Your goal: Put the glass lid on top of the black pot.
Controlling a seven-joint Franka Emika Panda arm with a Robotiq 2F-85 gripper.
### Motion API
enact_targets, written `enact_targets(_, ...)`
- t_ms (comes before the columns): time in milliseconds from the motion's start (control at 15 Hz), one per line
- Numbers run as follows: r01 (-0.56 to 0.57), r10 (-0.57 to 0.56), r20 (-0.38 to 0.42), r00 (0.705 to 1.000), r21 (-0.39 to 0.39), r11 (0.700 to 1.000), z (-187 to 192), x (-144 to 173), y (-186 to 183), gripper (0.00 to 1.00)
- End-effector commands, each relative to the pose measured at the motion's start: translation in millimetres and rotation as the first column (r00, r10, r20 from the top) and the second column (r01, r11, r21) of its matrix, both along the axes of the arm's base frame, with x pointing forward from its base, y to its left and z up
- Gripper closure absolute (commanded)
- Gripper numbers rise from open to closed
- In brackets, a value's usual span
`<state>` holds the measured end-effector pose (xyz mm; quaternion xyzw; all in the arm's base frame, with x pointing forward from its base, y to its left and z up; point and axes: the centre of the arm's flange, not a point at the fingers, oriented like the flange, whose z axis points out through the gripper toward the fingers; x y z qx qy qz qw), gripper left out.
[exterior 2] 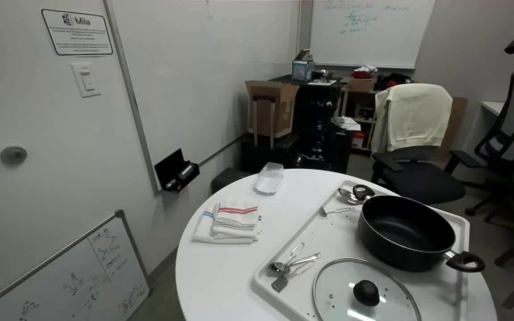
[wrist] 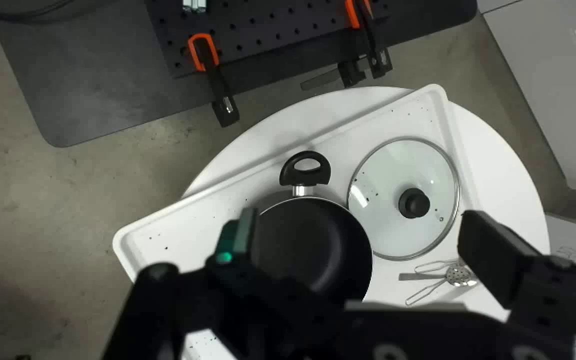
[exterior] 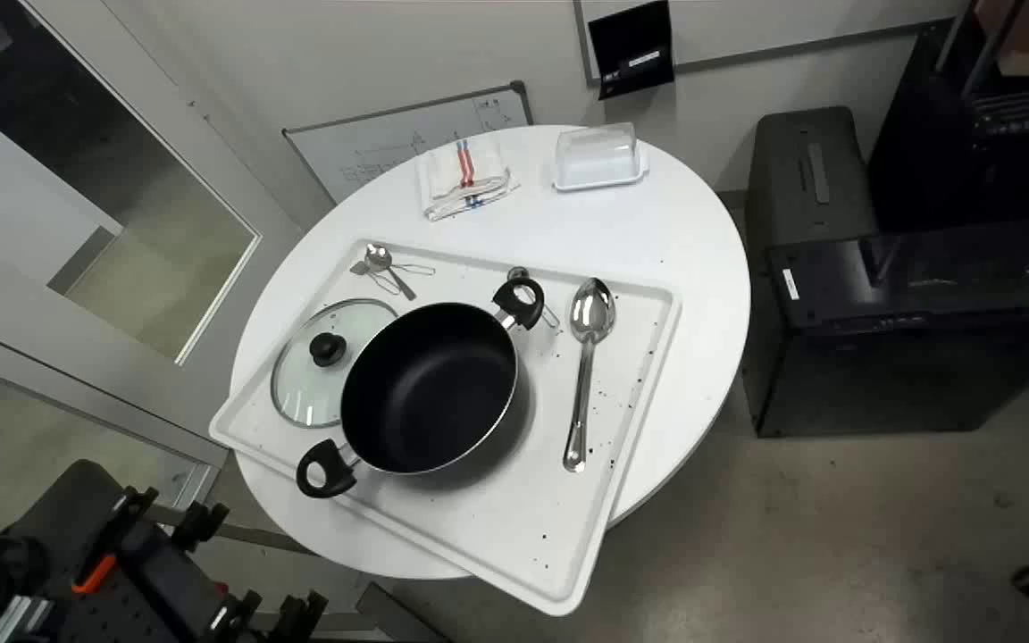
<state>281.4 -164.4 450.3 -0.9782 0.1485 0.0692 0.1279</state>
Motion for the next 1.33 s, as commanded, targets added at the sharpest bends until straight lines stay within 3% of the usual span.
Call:
enact_targets(0, 0.0, 0.0, 0.0, 1.0, 0.0, 1.0, 0, 0, 0, 0.0)
enact_targets(667, -0.004, 0.004, -0.006, 1.0, -0.005, 1.0, -2, 3, 2, 0.0)
enact_targets(933, -0.054, 0.052, -0.04, 0.998, -0.053, 0.997, -19, 29, 22, 0.0)
enact_targets(1267, -0.153, 0.151, -0.027, 0.988, -0.182, 0.971, -58, 75, 72, 0.0)
